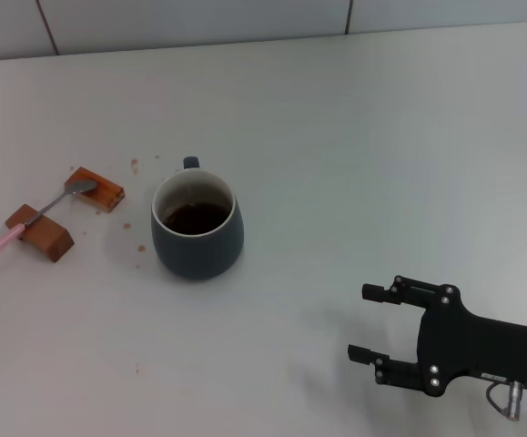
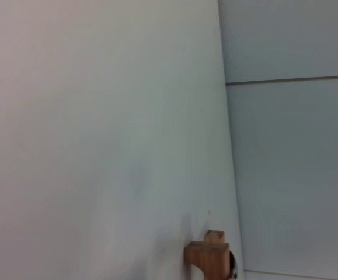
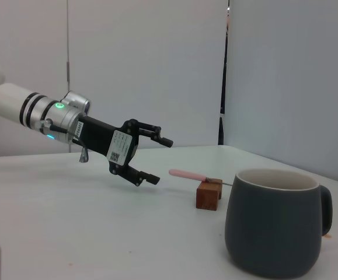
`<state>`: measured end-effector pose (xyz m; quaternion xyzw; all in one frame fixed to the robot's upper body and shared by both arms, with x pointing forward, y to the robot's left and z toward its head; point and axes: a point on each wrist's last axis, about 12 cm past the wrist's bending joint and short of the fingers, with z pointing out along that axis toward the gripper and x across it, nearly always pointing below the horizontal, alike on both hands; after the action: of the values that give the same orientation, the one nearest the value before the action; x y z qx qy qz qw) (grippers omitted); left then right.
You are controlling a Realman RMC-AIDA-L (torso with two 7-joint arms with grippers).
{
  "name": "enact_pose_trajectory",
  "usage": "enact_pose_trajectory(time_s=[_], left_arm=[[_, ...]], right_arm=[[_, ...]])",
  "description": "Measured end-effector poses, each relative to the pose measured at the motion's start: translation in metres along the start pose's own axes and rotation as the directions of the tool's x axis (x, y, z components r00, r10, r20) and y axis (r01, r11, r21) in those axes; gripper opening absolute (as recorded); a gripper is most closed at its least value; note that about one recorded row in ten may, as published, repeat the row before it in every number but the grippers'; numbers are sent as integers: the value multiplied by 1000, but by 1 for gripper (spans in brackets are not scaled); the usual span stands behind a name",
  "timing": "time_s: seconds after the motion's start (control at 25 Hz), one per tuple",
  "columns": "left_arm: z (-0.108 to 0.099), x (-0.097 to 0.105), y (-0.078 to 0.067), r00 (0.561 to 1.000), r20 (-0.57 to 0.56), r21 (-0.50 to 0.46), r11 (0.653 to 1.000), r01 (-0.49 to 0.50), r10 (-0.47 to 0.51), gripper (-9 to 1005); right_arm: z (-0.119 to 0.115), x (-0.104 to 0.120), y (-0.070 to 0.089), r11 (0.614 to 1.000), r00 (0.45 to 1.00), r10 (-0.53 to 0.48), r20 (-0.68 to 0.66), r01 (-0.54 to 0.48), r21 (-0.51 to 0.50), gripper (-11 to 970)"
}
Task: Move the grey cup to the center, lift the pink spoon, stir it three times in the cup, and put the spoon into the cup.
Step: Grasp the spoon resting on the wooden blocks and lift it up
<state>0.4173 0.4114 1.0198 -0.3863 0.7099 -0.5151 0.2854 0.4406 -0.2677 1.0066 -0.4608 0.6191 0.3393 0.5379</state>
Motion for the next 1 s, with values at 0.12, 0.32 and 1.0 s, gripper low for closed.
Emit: enact_pose_trajectory(time_s=[0.12, 0.32, 1.0], left_arm=[[1, 0, 0, 1000, 0, -4, 1000, 0, 0, 795], [16, 2, -3, 1000, -23, 6, 1000, 6, -6, 795], [38, -3, -9, 999, -43, -28, 999, -20, 19, 795]], right_arm=[[0, 0, 0, 1000, 1000, 0, 0, 0, 1, 726], [0, 0, 0, 1000, 1000, 0, 1, 0, 2, 726], [2, -2, -3, 1000, 1000, -7, 5, 7, 2, 726]])
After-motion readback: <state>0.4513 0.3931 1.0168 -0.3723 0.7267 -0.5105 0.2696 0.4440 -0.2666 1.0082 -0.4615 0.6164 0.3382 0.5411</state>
